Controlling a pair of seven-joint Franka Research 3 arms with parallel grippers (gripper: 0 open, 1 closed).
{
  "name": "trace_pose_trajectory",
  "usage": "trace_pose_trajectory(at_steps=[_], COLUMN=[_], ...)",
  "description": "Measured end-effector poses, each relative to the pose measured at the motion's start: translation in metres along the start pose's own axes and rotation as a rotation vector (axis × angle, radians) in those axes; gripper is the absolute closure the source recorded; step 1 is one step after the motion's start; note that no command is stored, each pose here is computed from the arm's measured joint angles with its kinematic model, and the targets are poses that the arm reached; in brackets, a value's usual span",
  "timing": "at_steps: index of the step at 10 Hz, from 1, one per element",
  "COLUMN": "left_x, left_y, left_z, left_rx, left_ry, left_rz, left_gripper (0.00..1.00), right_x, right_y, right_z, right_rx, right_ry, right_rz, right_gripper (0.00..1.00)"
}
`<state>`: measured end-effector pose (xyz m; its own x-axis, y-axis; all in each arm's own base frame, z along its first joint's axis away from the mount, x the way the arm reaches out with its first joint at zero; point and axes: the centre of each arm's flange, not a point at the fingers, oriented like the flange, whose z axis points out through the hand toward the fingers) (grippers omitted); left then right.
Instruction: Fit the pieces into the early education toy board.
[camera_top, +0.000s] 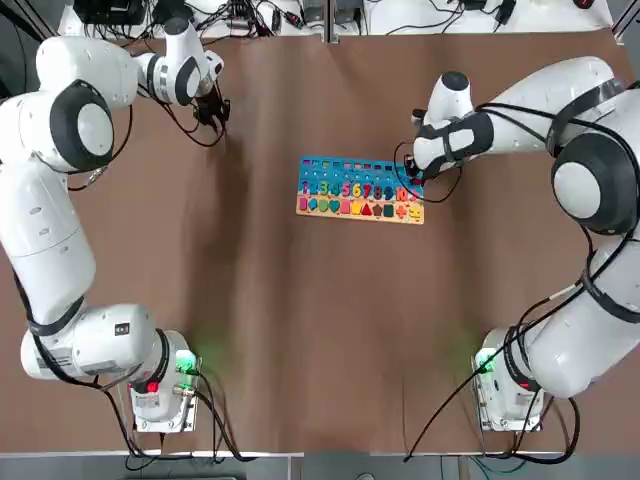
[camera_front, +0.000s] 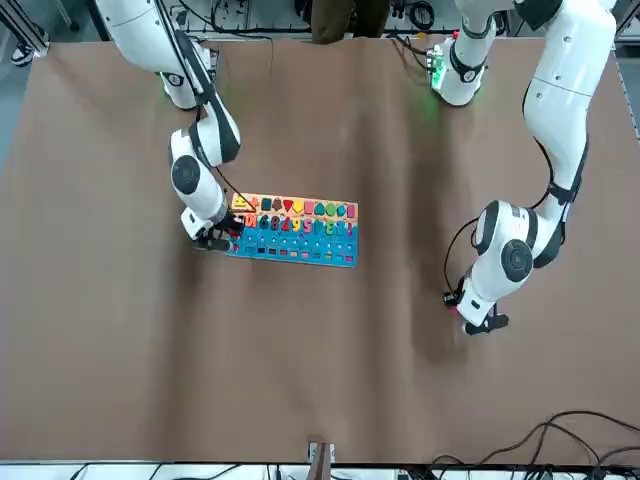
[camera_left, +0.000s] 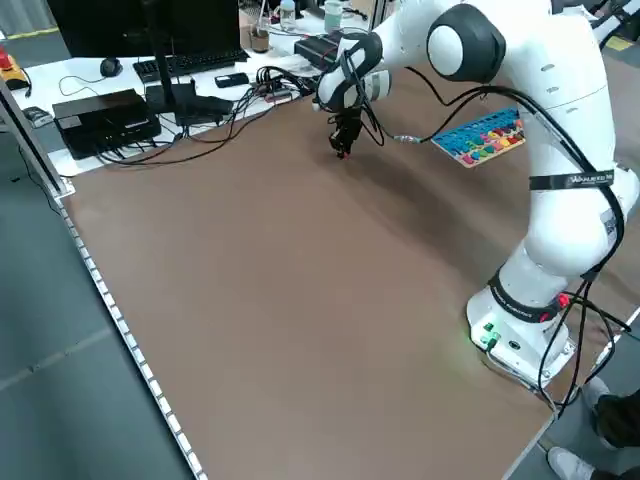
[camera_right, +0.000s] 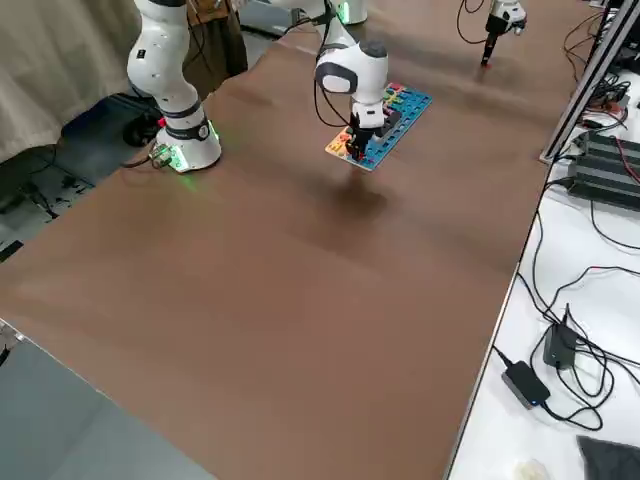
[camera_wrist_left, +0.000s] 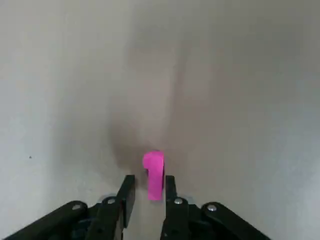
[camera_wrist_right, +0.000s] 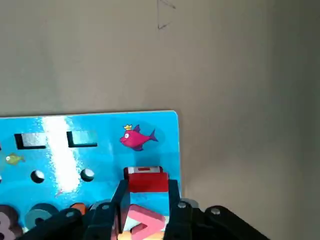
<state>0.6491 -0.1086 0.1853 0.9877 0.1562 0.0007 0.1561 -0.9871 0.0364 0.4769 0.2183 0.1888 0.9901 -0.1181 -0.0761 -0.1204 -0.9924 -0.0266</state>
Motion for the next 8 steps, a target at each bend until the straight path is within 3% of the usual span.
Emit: trace_pose_trajectory(at_steps=[2,4,8], left_x=[0.001,0.002,0.002], left_y=[0.0,0.0,0.018], left_z=[0.0,-0.002,-0.032], left_rx=[0.0,0.0,-0.007], left_ry=[0.001,0.006,0.045], left_rz=[0.0,0.002,0.039], left_gripper=[0.74,0.87,0.86], right_x=[0.0,-0.001,-0.001], right_y=[-0.001,-0.003,-0.005], right_z=[0.0,0.0,0.0], right_rx=[0.001,0.002,0.003], right_ry=[0.002,0.004,0.007], right_rz=[-0.001,-0.005,-0.008], right_gripper=[0.65,0.65,0.65])
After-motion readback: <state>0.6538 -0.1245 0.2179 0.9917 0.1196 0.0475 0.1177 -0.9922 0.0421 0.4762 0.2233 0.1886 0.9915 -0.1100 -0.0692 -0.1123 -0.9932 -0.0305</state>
